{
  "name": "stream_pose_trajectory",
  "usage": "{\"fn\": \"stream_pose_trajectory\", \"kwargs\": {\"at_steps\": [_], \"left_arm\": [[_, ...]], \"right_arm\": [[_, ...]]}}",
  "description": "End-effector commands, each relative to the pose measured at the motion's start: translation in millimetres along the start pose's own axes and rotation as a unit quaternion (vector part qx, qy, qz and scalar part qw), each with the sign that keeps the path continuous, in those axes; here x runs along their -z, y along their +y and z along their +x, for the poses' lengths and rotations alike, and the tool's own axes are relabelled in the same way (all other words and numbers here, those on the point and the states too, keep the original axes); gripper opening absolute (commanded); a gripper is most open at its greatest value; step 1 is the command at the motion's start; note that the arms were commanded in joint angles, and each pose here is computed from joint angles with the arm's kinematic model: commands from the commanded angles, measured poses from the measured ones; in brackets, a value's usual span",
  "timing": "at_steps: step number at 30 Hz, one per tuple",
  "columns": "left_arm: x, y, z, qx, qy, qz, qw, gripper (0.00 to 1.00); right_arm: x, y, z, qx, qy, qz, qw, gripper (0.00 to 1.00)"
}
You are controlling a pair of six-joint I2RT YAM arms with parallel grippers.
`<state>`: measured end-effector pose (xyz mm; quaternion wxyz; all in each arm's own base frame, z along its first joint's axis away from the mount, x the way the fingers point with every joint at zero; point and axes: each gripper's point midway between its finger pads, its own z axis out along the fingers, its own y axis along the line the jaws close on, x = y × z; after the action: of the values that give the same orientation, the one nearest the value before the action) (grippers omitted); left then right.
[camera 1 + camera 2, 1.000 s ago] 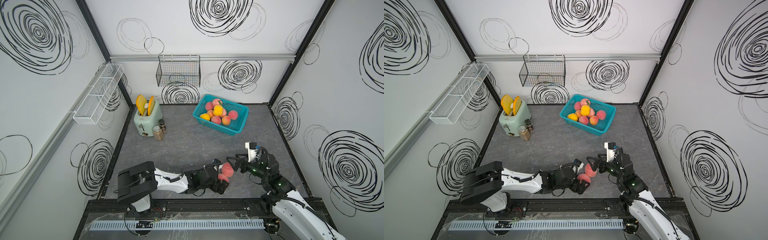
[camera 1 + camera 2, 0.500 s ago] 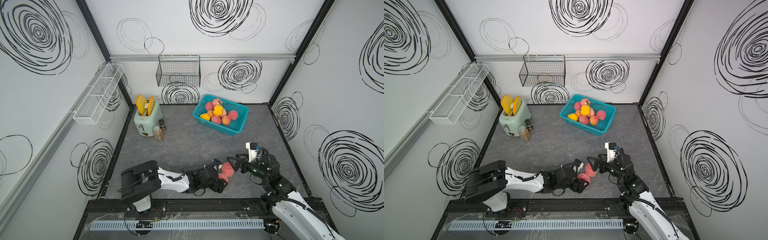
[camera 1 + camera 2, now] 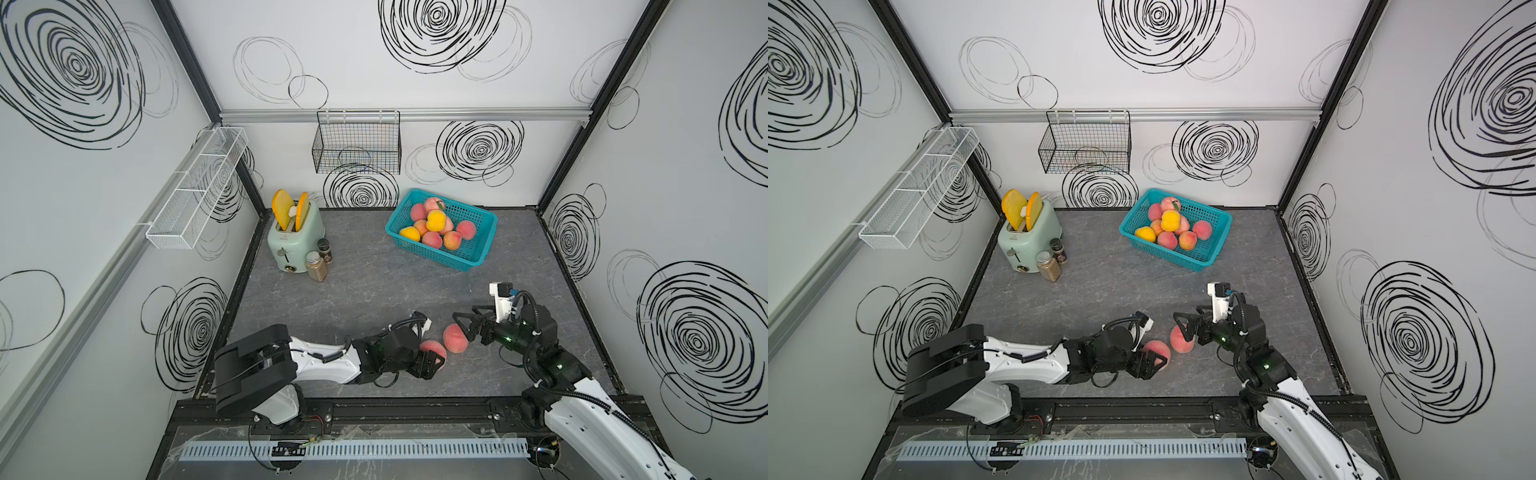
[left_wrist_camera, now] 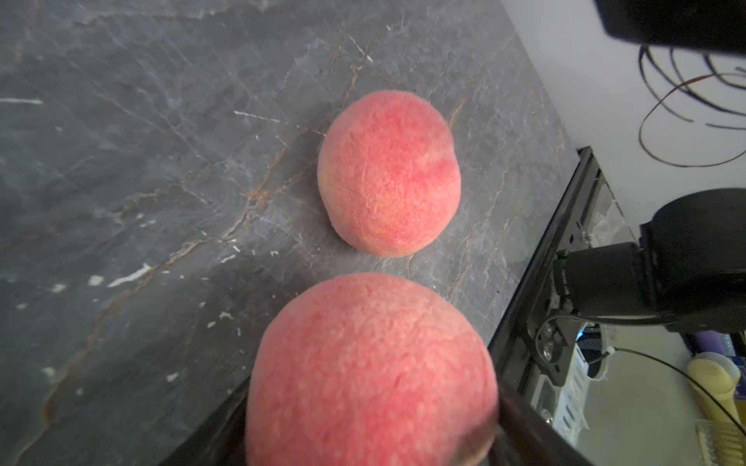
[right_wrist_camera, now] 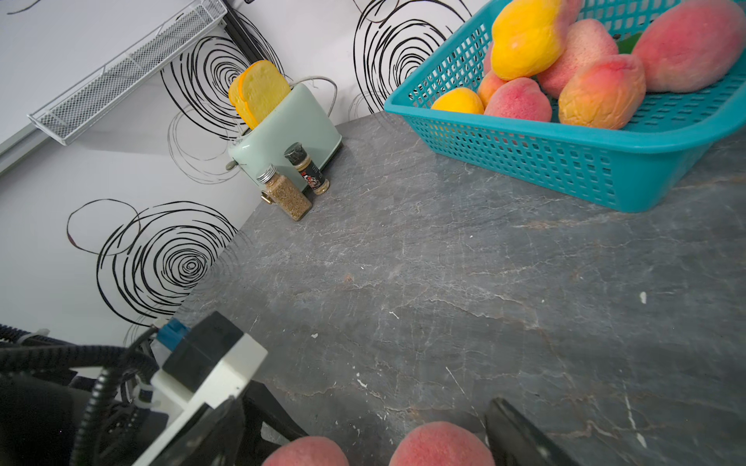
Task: Put the peaches into the basket
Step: Pick up the peach from the center of the board.
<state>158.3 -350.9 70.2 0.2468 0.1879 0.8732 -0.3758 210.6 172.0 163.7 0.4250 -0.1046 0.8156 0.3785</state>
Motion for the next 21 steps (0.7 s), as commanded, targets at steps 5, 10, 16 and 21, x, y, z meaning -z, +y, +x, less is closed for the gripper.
{"fn": "stream_pose_trajectory", "kwargs": {"at_steps": [5, 10, 16, 21], "left_arm": [[44.9, 19.7, -35.2, 0.036, -0.047, 0.020, 0.998, 0.70], [79.9, 37.9, -63.8, 0.053, -0.084, 0.025, 0.995, 0.71], [105.5, 45.6, -85.5, 0.065, -0.111, 0.042, 0.991, 0.71], [106.7, 39.6, -87.0, 0.068, -0.108, 0.067, 0.990, 0.71]], "right_arm": [[-6.5, 30.4, -24.3, 0.074, -0.012, -0.060, 0.995, 0.97], [-17.7, 49.7, -23.6, 0.110, 0.002, -0.098, 0.989, 0.97], [-29.7, 80.2, -9.5, 0.178, 0.017, -0.135, 0.974, 0.97], [-39.9, 98.4, 6.7, 0.237, 0.033, -0.141, 0.961, 0.97]]}}
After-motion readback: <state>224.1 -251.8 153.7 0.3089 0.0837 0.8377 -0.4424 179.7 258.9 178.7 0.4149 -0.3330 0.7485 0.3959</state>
